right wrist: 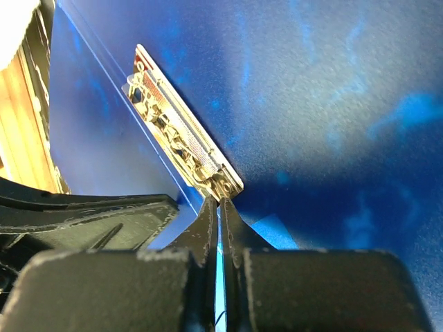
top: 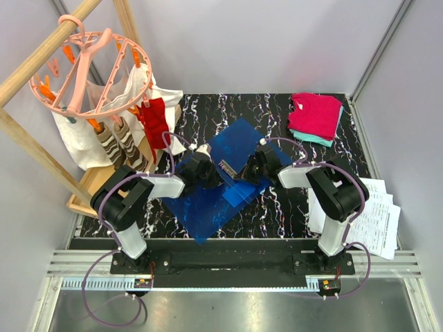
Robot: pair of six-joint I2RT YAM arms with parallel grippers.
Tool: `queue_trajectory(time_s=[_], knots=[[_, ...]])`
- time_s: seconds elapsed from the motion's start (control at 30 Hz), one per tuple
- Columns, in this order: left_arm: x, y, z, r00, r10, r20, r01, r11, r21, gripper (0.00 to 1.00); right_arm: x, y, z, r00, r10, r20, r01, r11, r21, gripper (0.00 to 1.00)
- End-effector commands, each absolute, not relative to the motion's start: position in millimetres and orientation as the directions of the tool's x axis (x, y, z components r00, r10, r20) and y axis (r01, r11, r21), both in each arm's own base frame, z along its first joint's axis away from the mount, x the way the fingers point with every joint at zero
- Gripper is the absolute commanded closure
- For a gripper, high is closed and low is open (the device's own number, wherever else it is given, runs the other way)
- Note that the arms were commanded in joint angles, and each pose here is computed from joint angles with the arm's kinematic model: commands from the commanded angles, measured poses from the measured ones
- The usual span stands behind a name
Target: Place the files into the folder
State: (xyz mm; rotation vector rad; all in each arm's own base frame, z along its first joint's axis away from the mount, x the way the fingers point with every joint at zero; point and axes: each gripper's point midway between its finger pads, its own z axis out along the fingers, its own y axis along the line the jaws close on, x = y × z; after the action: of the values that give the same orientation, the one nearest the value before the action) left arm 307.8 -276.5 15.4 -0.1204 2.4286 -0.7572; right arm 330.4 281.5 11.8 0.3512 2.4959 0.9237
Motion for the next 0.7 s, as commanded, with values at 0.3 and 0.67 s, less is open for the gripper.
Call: queue_trajectory(time_s=[0.3,0.67], knots=[[247.0,-197.6,-70.2,-0.922,-0.146,-0.359,-0.05,0.963,-0.263,1.0,342.9,208.9,-15.5,-0.826,0.315,-0.467,0.167,0.929,0.331,1.0],[249.2,-205.0,-60.2,-0.919,-0.115,-0.377,0.001,0.956,-0.294,0.99,359.9,254.4,48.7,-0.836,0.31,-0.453,0.012,0.836,0.549,1.0]])
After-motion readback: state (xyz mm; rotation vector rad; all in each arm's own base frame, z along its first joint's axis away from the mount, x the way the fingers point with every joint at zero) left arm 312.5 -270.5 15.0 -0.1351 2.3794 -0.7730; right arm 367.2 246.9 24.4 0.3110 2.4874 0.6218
